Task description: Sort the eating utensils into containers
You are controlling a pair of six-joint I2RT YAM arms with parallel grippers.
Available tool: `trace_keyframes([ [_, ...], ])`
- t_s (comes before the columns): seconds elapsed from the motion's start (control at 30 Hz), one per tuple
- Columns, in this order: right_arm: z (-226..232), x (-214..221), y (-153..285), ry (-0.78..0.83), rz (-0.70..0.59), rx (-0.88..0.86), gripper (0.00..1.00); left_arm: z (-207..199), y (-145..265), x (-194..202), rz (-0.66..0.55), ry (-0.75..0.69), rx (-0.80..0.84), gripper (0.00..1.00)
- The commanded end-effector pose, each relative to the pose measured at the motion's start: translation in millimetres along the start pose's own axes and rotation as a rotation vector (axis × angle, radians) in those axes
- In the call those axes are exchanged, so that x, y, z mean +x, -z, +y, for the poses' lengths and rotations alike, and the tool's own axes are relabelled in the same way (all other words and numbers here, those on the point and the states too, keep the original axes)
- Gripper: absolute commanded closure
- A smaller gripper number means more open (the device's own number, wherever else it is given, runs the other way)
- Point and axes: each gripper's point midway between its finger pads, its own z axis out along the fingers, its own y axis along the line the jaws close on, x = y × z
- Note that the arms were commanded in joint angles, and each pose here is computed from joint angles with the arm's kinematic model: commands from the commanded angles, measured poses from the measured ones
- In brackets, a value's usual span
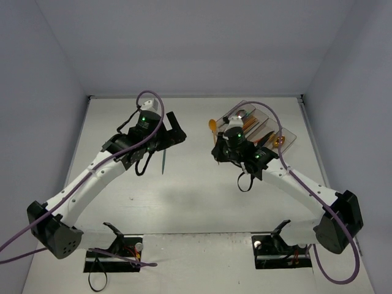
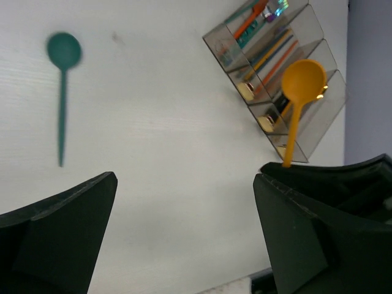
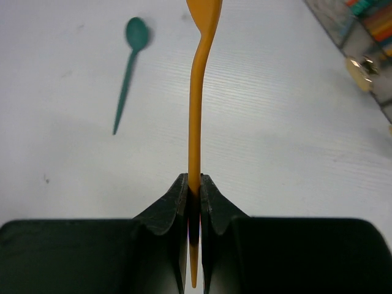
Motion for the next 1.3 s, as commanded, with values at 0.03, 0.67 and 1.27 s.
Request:
trace_keyframes([
  [0.03,-82,-38,19,-0.226,-0.165,0.225,1.0,43,40,-28,-0.177,-0.186,-0.138,0.03],
  [0.67,-285,-23,3,-0.597,-0.1,0.607,1.0,132,60,19,-0.092,-0.33,-0.316,0.03],
  [1.27,-250,-71,43,-0.479,-0.204,0.479,0.4,126,7,28,0.053,-0.374,-0.378,0.03],
])
